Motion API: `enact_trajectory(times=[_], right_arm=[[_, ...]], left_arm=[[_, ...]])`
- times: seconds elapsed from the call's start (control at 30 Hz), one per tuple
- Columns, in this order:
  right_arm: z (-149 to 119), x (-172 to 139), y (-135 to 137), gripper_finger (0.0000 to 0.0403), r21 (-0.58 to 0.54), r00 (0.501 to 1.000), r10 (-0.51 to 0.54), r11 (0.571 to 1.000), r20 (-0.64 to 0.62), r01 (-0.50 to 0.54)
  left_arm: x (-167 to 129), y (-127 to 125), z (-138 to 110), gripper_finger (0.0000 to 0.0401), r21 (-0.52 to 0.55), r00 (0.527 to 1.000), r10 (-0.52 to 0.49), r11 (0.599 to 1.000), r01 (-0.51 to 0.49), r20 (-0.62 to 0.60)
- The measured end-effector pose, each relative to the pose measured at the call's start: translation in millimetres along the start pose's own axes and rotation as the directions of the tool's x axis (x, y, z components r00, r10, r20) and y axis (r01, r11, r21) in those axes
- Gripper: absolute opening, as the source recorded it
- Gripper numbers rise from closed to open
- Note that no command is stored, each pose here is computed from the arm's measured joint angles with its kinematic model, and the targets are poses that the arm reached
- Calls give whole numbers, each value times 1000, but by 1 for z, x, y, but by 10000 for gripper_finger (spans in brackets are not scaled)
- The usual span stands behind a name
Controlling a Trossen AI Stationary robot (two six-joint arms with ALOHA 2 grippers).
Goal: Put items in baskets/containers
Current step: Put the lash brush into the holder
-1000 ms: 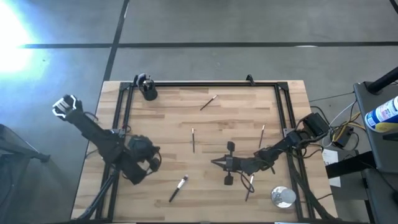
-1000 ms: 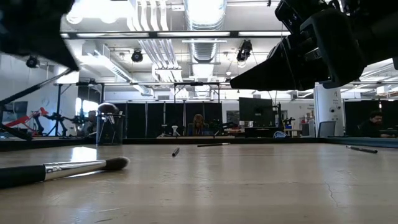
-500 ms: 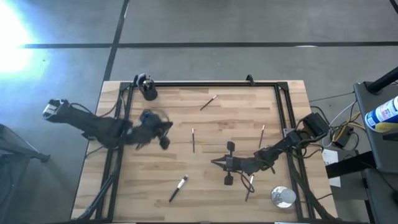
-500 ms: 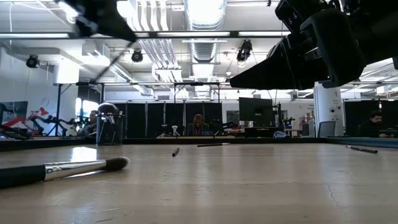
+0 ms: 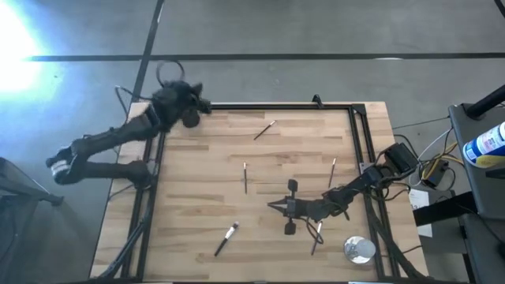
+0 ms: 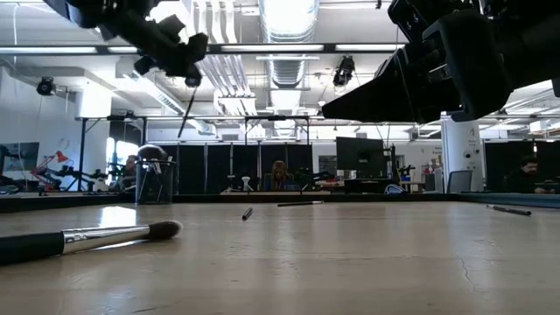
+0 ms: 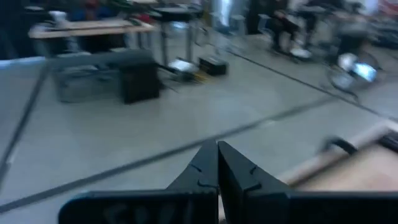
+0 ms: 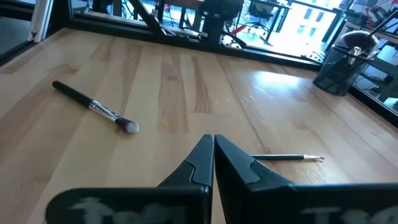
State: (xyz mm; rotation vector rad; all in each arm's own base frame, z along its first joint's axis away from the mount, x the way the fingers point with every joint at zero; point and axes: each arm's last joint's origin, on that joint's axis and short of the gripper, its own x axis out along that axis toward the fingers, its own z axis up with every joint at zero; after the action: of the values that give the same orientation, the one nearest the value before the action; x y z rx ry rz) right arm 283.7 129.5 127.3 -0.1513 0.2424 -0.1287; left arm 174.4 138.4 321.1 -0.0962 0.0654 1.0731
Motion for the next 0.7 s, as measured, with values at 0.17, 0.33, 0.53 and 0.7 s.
enact_trajectory(times=[0.17,0.33,0.53,0.7], right_arm=[[0,0,0,8,0,1000,0,1000,0,0],[0,0,0,8,2,1000,1,1000,1,-1],[0,0,0,8,10,1000,1,1000,2,-1],[0,0,0,8,14,1000,1,1000,2,-1]], left_arm=[[16,36,1,0,-25,989,131,991,-130,67],[24,54,-23,0,-61,974,178,983,-171,143],[21,67,-67,0,-64,961,215,976,-207,176],[12,75,-93,0,-55,951,239,971,-232,195]])
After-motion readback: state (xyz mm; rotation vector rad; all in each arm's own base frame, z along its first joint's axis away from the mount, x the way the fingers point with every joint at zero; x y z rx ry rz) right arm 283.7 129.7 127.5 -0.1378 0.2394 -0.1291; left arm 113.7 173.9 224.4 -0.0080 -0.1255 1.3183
